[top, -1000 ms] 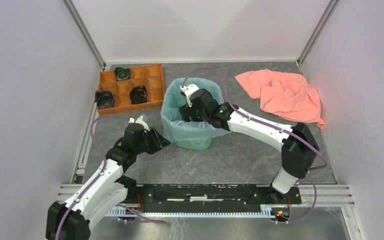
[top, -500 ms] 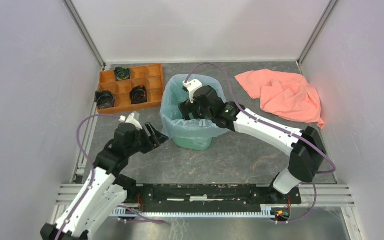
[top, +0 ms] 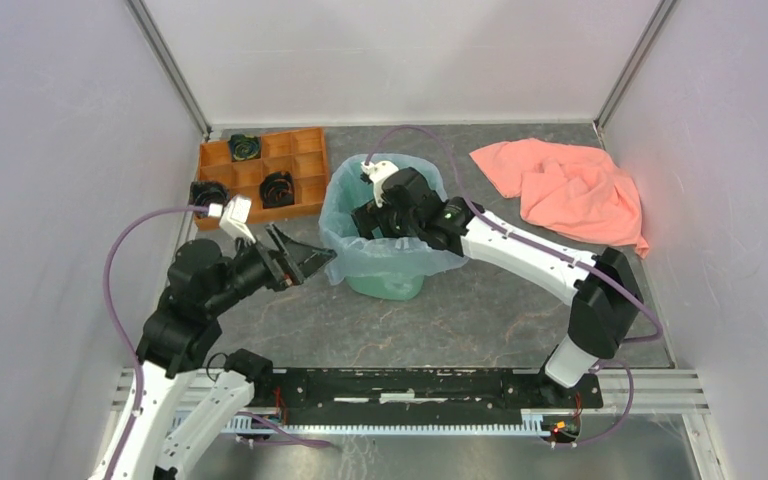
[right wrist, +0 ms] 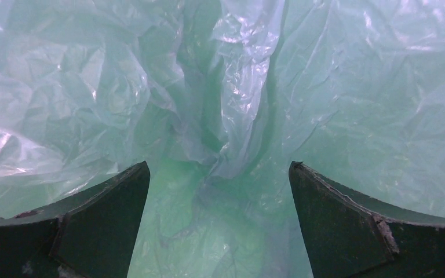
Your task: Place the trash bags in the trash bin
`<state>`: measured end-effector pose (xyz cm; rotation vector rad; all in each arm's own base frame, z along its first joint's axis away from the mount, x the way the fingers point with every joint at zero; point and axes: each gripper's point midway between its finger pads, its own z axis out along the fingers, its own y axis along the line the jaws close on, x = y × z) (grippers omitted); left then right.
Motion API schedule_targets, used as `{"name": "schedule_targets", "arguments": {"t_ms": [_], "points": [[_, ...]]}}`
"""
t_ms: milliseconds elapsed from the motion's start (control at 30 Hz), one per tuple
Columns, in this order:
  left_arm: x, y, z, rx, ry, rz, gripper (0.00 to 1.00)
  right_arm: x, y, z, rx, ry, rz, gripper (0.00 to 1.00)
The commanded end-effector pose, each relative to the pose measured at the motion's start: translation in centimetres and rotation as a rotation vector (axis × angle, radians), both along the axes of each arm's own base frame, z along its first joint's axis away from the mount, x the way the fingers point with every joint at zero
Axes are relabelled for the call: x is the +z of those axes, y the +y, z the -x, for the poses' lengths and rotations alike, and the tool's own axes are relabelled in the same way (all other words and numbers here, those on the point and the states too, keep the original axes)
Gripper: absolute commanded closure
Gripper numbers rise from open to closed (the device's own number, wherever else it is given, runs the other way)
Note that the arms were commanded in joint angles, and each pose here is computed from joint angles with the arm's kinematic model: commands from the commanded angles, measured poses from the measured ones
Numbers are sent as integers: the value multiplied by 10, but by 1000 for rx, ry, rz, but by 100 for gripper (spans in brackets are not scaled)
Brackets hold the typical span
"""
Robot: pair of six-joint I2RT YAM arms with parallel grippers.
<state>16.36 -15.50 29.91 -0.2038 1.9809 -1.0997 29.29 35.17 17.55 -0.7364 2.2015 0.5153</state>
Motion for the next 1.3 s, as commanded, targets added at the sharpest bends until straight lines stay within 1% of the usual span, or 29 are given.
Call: {"name": "schedule_targets", "arguments": {"t_ms": [0, 33, 67, 100, 133, 167, 333, 367, 433, 500, 533, 633, 767, 933, 1100, 1267], "points": [[72, -35, 15, -249, -194, 145, 1, 22, -3, -8, -21, -32, 9, 2], [82, -38, 16, -270, -226, 167, 2, 23, -3, -8, -15, -39, 5, 2], [89, -40, 15, -284, -244, 185, 6, 24, -2, -8, -5, -43, 1, 9], [94, -42, 13, -290, -257, 202, 10, 26, 0, -7, 5, -43, -8, 21], [99, -44, 11, -292, -267, 219, 16, 29, 2, -8, 11, -45, -18, 32], [100, -47, 8, -299, -265, 232, 21, 31, 5, -8, 15, -46, -26, 36], [116, -58, 5, -320, -294, 293, 24, 35, 3, -14, -16, -61, -20, 37], [117, -65, 7, -338, -293, 298, 25, 34, 2, -14, -19, -63, -16, 35], [115, -78, 4, -348, -290, 291, 25, 32, 1, -14, -20, -61, -11, 21], [113, -101, 13, -390, -284, 276, 25, 29, 1, -14, -24, -57, -9, 13], [111, -112, 17, -405, -286, 260, 25, 29, 1, -13, -22, -57, -11, 11], [101, -138, 19, -422, -282, 194, 27, 31, 1, -11, -14, -55, -20, 9], [63, -156, 1, -366, -240, 74, 36, 37, 2, -9, -11, -60, -43, 5], [3, -138, -31, -181, -148, -104, 39, 51, 9, -1, 23, -56, -112, 4], [-38, -133, -33, -155, -52, -190, 40, 73, 8, 0, 20, -91, -162, 3], [-53, -131, -26, -167, -9, -182, 39, 100, 4, -1, 1, -136, -210, 3]]}}
